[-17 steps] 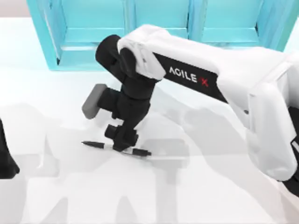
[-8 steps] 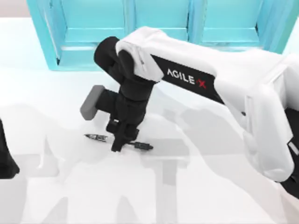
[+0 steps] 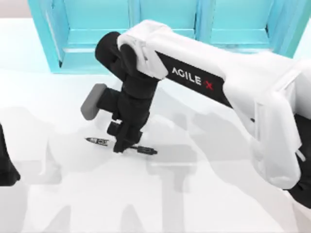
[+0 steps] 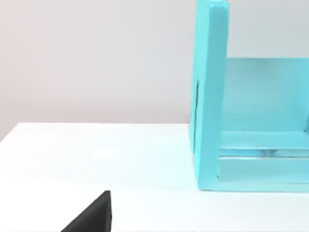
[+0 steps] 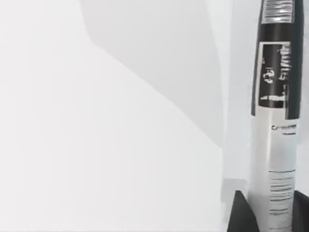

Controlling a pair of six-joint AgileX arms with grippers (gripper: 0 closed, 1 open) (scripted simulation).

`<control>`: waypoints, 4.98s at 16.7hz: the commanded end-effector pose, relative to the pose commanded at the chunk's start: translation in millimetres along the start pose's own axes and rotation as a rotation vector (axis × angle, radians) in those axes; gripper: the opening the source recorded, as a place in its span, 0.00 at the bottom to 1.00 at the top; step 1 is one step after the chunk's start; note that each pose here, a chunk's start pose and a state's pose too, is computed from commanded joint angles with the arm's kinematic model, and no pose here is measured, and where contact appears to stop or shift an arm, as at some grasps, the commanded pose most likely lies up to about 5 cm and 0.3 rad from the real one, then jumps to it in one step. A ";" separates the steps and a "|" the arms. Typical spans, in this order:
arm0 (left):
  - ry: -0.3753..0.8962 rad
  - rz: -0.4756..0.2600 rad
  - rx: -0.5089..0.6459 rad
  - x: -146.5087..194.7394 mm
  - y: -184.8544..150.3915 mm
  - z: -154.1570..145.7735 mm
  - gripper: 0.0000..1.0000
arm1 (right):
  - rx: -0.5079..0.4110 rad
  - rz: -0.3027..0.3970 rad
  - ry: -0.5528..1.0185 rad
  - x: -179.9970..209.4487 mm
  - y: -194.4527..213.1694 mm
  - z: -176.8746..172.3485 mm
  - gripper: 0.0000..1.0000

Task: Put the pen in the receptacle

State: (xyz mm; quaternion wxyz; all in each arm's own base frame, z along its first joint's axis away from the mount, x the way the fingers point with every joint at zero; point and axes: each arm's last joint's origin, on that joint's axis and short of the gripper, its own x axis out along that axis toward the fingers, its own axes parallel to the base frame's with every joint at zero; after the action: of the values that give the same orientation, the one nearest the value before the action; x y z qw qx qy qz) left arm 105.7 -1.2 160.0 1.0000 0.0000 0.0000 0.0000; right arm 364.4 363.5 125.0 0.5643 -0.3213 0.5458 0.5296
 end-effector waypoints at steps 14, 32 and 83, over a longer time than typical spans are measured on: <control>0.000 0.000 0.000 0.0 0.0 0.0 1.00 | -0.002 -0.012 -0.007 -81.9 22.3 9.2 0.00; 0.000 0.000 0.000 0.0 0.0 0.0 1.00 | 1.648 -0.340 0.178 -227.0 -99.4 -226.8 0.00; 0.000 0.000 0.000 0.0 0.0 0.0 1.00 | 2.823 -0.703 0.307 -158.1 -110.0 -411.3 0.98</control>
State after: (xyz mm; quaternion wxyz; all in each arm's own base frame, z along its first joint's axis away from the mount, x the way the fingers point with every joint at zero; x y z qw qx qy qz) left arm 105.7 -1.2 160.0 1.0000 0.0000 0.0000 0.0000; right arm 380.2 -88.0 171.1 0.4388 0.3209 0.5492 -0.6347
